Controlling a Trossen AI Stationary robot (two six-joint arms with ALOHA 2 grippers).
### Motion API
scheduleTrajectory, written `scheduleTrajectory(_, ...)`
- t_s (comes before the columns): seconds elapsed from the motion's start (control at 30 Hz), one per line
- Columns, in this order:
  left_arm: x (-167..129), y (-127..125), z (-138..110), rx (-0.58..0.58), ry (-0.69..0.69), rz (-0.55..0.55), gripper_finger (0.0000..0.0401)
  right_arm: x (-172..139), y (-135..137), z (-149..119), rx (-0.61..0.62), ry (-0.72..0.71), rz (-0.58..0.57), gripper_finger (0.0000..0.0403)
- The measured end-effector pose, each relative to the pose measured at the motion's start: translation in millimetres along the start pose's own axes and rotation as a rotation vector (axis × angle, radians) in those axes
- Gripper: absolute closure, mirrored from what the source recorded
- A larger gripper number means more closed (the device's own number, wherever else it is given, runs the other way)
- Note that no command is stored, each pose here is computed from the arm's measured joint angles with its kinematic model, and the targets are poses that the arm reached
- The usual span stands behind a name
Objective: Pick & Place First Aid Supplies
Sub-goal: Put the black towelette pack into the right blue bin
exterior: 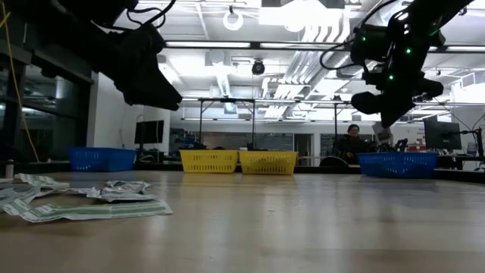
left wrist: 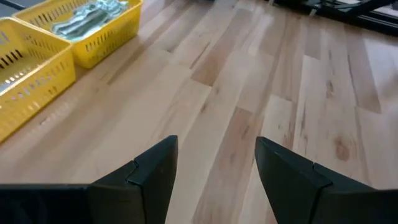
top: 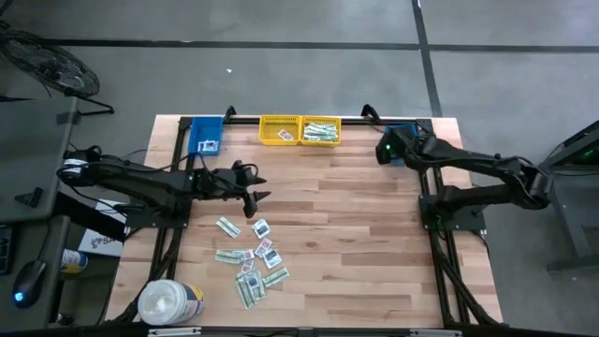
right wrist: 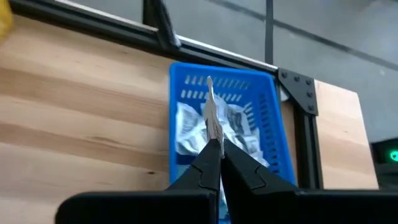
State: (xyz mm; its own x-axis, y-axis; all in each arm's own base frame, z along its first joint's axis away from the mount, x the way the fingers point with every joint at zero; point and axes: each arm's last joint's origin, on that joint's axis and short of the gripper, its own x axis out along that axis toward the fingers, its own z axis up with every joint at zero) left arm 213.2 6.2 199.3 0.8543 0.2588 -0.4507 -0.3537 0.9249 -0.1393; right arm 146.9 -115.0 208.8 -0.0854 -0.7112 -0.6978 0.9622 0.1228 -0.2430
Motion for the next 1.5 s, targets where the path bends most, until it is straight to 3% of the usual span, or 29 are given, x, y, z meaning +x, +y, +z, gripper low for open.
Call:
scheduleTrajectory(0.27, 0, 0, -3, -0.003, 0.001, -0.016, 0.0186, 18, -15, 6, 0.016, 0.114, -0.011, 0.0403)
scheduleTrajectory(0.5, 0, 0, -3, -0.003, 0.005, -0.026, 0.0186, 33, -10, 3, -0.027, 0.185, -0.029, 0.0391)
scheduleTrajectory(0.9, 0, 0, -4, -0.026, 0.019, -0.038, 0.0186, 35, -9, 4, -0.043, 0.158, -0.061, 0.0261)
scheduleTrajectory(1.1, 0, 0, -5, -0.046, 0.025, -0.036, 0.0186, 24, -17, 9, -0.029, 0.085, -0.072, 0.0221)
scheduleTrajectory(1.37, 0, 0, -5, -0.055, 0.026, -0.034, 0.0186, 7, -32, 14, 0.023, -0.036, -0.140, 0.0228)
scheduleTrajectory(1.5, 0, 0, -5, -0.066, 0.026, -0.034, 0.0186, 3, -34, 14, 0.020, -0.037, -0.103, 0.0238)
